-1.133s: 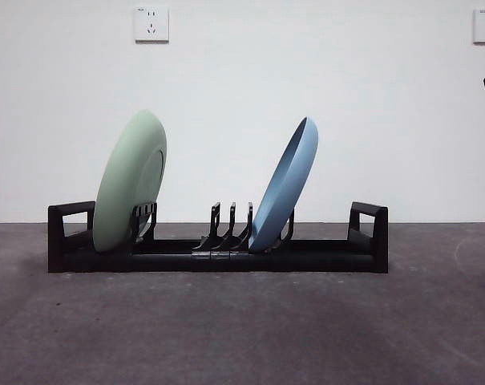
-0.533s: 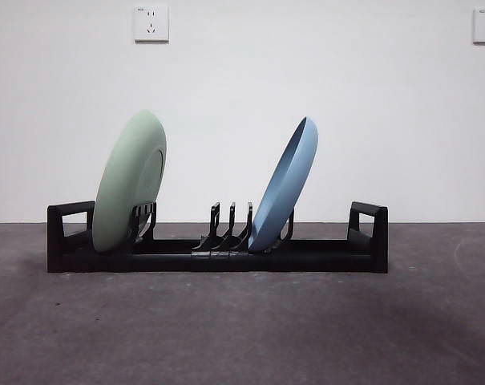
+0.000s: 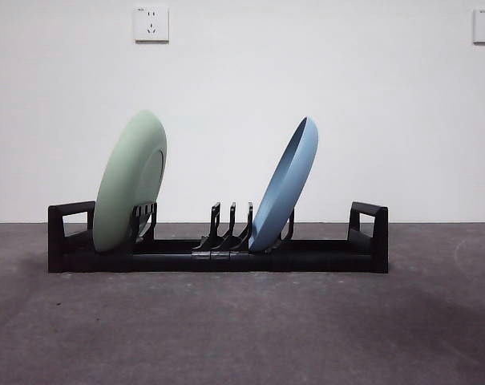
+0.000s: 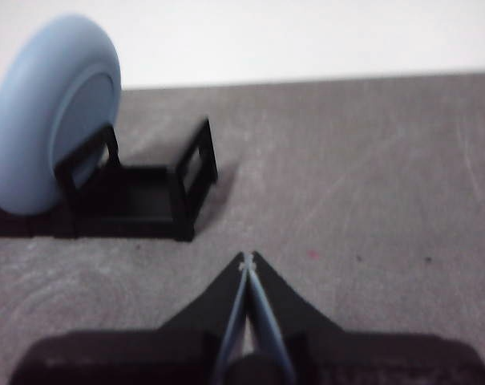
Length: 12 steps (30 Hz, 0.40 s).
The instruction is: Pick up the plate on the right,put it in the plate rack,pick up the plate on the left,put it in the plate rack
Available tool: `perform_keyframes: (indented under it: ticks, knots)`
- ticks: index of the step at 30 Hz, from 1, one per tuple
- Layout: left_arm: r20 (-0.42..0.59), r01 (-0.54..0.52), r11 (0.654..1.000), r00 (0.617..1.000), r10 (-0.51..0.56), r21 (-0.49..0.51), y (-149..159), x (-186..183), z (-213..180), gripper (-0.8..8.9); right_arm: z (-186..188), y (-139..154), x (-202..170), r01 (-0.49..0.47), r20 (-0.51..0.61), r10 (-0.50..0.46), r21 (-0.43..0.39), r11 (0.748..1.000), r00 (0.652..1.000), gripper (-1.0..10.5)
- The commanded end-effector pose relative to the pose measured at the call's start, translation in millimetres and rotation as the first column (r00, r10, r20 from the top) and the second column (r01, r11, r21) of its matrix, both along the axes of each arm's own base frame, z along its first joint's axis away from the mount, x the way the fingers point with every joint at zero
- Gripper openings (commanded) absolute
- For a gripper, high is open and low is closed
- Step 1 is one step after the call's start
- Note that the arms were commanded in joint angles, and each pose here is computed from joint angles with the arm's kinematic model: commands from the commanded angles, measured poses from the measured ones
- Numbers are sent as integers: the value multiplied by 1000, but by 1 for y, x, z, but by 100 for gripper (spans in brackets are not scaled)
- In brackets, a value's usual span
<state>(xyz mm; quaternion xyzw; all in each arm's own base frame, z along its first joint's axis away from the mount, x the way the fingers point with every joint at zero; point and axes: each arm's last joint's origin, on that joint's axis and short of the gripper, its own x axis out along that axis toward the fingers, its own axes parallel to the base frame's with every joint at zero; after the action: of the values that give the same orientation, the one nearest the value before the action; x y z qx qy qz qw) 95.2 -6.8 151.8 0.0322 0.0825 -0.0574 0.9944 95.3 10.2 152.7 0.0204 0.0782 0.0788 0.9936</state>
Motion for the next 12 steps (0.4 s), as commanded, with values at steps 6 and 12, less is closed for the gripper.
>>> perform_keyframes:
  ticks: [6,12]
  knots:
    - [-8,-3,1000,1000,3,9,0,1,-5,-3,-5,0,0,20,-34,-19,34,999,999,1]
    - [-8,-3,1000,1000,3,9,0,1,-5,-4,-5,-1,1,41,-35,-40,30,999,999,1]
